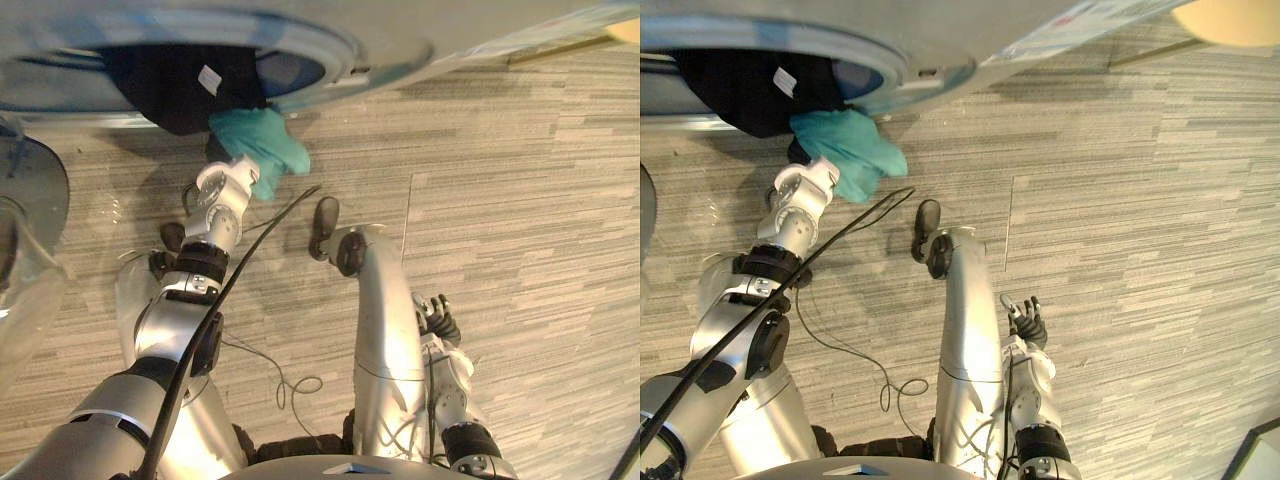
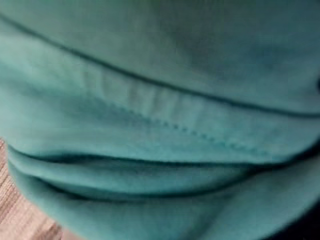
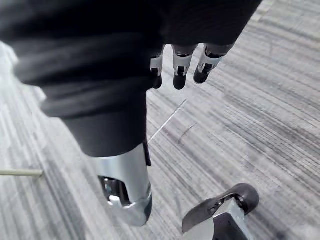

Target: Pick up the laundry basket with both hands and put the clothes into the washing machine.

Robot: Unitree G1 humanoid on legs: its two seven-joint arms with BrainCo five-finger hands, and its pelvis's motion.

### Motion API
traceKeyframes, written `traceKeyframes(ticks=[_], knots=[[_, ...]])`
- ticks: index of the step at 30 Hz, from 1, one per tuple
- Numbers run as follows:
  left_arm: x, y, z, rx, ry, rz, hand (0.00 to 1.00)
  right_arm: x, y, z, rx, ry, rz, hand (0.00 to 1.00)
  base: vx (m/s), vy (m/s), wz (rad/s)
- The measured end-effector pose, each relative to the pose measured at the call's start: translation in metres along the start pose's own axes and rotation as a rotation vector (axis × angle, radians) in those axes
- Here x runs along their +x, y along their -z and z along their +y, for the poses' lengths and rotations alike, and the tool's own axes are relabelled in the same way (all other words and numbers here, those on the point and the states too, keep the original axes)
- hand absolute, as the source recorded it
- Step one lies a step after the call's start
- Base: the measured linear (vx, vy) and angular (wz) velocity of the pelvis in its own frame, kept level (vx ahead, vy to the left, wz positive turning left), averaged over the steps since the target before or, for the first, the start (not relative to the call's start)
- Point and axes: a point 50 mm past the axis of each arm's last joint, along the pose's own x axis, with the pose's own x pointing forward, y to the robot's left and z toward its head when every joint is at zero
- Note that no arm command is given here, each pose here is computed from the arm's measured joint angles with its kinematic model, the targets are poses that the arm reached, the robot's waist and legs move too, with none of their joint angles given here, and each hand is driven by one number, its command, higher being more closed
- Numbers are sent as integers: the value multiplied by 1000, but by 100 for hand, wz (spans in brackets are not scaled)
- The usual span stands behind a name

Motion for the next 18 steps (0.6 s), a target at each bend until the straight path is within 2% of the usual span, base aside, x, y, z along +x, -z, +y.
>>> traceKeyframes(ticks=[1,4,12,18], knots=[[3,-10,-8,-46,20,-8,100,1,-5,-2,1,-11,-16,0,-19,44,-38],[4,-18,-10,-77,17,-11,100,0,-1,-5,12,-9,4,0,-18,17,-15],[4,-19,-17,-73,-44,9,100,-4,1,-16,75,45,-9,0,-10,6,-3],[-22,-13,-36,-95,9,-75,100,-5,-1,-15,71,21,-15,0,-24,-6,12]])
